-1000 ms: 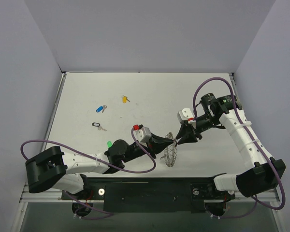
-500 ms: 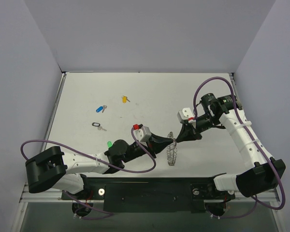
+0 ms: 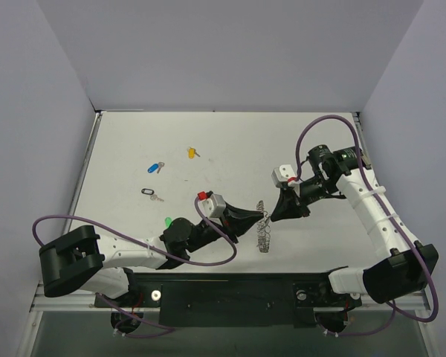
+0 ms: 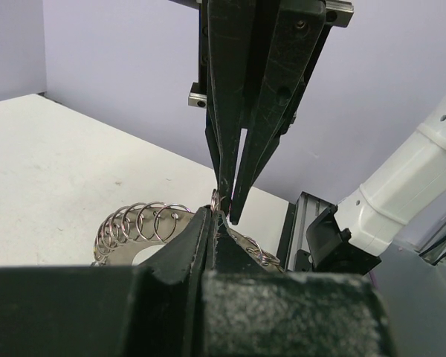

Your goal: Put the keys on the keyring

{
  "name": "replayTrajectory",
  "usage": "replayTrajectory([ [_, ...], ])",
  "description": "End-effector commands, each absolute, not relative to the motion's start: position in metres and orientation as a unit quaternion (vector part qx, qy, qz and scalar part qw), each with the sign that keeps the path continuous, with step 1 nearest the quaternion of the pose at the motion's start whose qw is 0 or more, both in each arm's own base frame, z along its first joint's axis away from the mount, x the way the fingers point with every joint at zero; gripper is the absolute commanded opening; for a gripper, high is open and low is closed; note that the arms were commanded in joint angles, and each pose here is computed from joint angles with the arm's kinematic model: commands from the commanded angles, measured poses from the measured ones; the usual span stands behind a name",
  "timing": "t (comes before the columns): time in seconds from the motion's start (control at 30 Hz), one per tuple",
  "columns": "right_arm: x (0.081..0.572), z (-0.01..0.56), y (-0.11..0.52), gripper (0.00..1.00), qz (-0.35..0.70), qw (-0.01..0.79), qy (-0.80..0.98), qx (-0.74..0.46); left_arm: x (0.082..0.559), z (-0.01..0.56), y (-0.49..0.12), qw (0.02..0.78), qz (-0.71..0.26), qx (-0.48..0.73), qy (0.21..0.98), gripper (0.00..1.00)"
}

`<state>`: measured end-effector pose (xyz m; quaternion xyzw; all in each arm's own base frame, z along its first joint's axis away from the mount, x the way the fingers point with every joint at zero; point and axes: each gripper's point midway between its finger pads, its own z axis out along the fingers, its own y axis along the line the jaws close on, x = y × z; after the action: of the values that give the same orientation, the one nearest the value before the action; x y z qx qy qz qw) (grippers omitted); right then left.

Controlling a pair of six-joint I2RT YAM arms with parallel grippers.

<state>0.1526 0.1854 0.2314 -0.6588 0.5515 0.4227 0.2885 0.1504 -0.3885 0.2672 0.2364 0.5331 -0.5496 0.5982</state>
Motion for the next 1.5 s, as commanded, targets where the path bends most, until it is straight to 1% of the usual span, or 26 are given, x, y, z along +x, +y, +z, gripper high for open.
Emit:
replayTrajectory([
  [0.0, 0.121, 0.235, 0.180, 0.00, 0.474, 0.233, 0.587, -0.613, 0.153, 0.328, -0.374, 0.640, -0.589, 0.182, 0.459, 0.00],
  [0.33, 0.120, 0.234, 0.184, 0.00, 0.477, 0.227, 0.587, -0.613, 0.152, 0.328, -0.375, 0.633, -0.606, 0.170, 0.450, 0.00],
  [0.47, 0.122, 0.242, 0.180, 0.01, 0.462, 0.236, 0.598, -0.611, 0.148, 0.325, -0.376, 0.622, -0.614, 0.187, 0.449, 0.00],
  [0.5, 0.124, 0.247, 0.178, 0.05, 0.456, 0.243, 0.601, -0.609, 0.150, 0.321, -0.376, 0.617, -0.613, 0.191, 0.455, 0.00],
  [0.53, 0.124, 0.250, 0.176, 0.16, 0.453, 0.248, 0.605, -0.606, 0.145, 0.322, -0.376, 0.611, -0.619, 0.202, 0.450, 0.00],
  [0.6, 0.124, 0.255, 0.175, 0.29, 0.450, 0.256, 0.606, -0.605, 0.145, 0.317, -0.375, 0.604, -0.619, 0.215, 0.453, 0.00],
  [0.67, 0.122, 0.256, 0.175, 0.37, 0.451, 0.260, 0.602, -0.606, 0.143, 0.314, -0.376, 0.597, -0.622, 0.225, 0.454, 0.00],
  [0.7, 0.121, 0.257, 0.176, 0.38, 0.454, 0.262, 0.600, -0.605, 0.142, 0.314, -0.376, 0.596, -0.622, 0.229, 0.453, 0.00],
  [1.13, 0.121, 0.263, 0.185, 0.39, 0.497, 0.248, 0.570, -0.606, 0.142, 0.320, -0.393, 0.581, -0.644, 0.233, 0.439, 0.00],
  [1.3, 0.114, 0.259, 0.186, 0.36, 0.498, 0.237, 0.563, -0.616, 0.144, 0.321, -0.393, 0.586, -0.642, 0.227, 0.440, 0.00],
  [1.37, 0.113, 0.257, 0.186, 0.32, 0.499, 0.232, 0.563, -0.616, 0.147, 0.321, -0.391, 0.592, -0.637, 0.222, 0.441, 0.00],
  [1.47, 0.112, 0.255, 0.185, 0.29, 0.499, 0.228, 0.565, -0.615, 0.149, 0.322, -0.389, 0.599, -0.632, 0.215, 0.441, 0.00],
])
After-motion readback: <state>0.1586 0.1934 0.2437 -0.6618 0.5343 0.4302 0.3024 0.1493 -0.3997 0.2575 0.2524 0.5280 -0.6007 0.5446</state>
